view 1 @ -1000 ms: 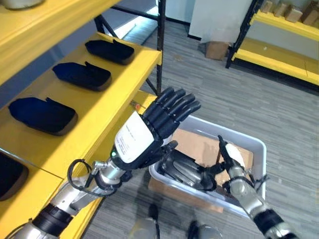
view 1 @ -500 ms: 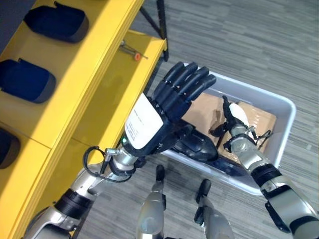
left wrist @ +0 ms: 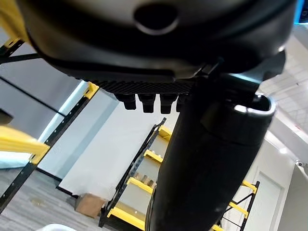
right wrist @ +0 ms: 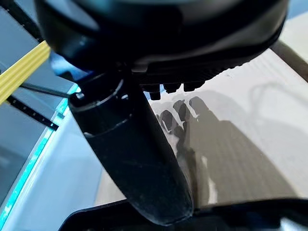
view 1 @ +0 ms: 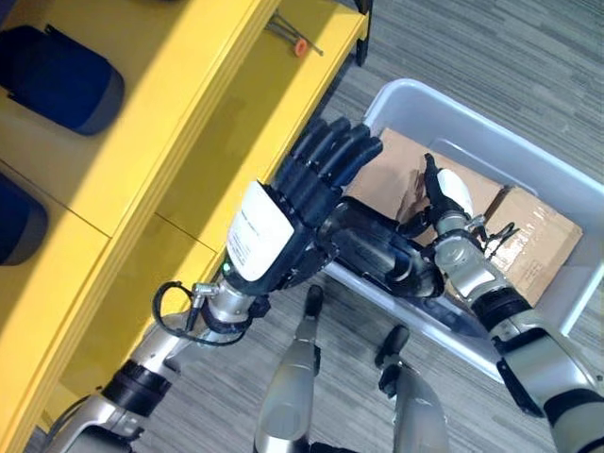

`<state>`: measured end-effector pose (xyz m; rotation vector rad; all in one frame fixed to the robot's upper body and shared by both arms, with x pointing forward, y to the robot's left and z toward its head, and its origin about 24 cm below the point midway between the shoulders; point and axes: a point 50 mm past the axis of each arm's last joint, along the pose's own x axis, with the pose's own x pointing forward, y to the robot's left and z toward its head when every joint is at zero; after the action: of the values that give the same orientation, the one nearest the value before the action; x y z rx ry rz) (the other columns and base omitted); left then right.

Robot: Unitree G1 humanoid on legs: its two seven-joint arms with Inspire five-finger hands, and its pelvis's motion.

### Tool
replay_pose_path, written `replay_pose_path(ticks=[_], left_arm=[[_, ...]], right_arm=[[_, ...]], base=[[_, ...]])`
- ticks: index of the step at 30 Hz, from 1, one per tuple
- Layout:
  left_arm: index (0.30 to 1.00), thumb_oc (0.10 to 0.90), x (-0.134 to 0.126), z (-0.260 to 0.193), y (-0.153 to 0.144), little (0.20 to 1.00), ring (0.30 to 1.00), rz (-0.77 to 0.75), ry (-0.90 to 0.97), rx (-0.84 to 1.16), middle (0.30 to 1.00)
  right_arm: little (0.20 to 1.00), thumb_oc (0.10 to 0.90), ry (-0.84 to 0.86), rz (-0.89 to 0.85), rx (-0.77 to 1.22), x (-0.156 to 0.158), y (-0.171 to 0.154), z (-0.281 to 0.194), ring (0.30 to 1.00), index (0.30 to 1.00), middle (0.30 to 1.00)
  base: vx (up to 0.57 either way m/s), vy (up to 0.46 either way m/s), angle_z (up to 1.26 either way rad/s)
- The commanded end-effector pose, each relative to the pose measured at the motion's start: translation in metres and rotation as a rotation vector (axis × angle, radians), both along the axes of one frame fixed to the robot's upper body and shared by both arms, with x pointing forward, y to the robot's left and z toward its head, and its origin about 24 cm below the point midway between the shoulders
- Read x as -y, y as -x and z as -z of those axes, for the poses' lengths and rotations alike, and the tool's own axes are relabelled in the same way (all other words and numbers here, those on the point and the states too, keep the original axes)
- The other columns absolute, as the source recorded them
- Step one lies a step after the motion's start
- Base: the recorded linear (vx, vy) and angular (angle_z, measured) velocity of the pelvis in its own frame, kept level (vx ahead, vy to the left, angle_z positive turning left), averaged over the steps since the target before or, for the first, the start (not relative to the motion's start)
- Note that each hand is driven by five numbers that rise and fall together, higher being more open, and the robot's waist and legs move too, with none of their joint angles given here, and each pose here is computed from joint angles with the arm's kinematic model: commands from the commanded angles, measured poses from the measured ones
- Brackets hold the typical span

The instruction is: Move parts from the plastic box to the shelf.

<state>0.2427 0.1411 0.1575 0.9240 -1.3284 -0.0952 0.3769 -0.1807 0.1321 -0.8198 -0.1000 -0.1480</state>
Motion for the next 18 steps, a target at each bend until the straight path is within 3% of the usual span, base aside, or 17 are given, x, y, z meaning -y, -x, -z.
replay_pose_path(ticks=[1,10,17,18], left_arm=[[1.0,0.9,0.006,-0.035,0.015,1.0,1.0,0.09,0.131,0.211,1.0],[1.0,0.9,0.008,-0.031,0.014,1.0,1.0,0.064,0.129,0.195,1.0],[1.0,0.9,0.011,-0.028,0.014,1.0,1.0,0.034,0.145,0.19,1.0],[1.0,0.9,0.012,-0.027,0.014,1.0,1.0,0.028,0.147,0.19,1.0]], right_arm=[[1.0,0.9,-0.135,-0.204,0.18,-0.046,0.006,-0.049,1.0,1.0,1.0],[1.0,0.9,-0.187,-0.212,0.002,-0.05,0.018,-0.005,1.0,1.0,1.0],[1.0,0.9,0.029,-0.31,-0.005,-0.071,0.039,0.006,1.0,1.0,1.0],[0.962,0.873,0.076,-0.313,-0.009,-0.074,0.042,0.007,0.962,0.962,0.962]], base=[[0.0,0.0,0.0],[0.0,0.002,-0.05],[-0.01,0.022,-0.02],[-0.01,0.021,-0.1]])
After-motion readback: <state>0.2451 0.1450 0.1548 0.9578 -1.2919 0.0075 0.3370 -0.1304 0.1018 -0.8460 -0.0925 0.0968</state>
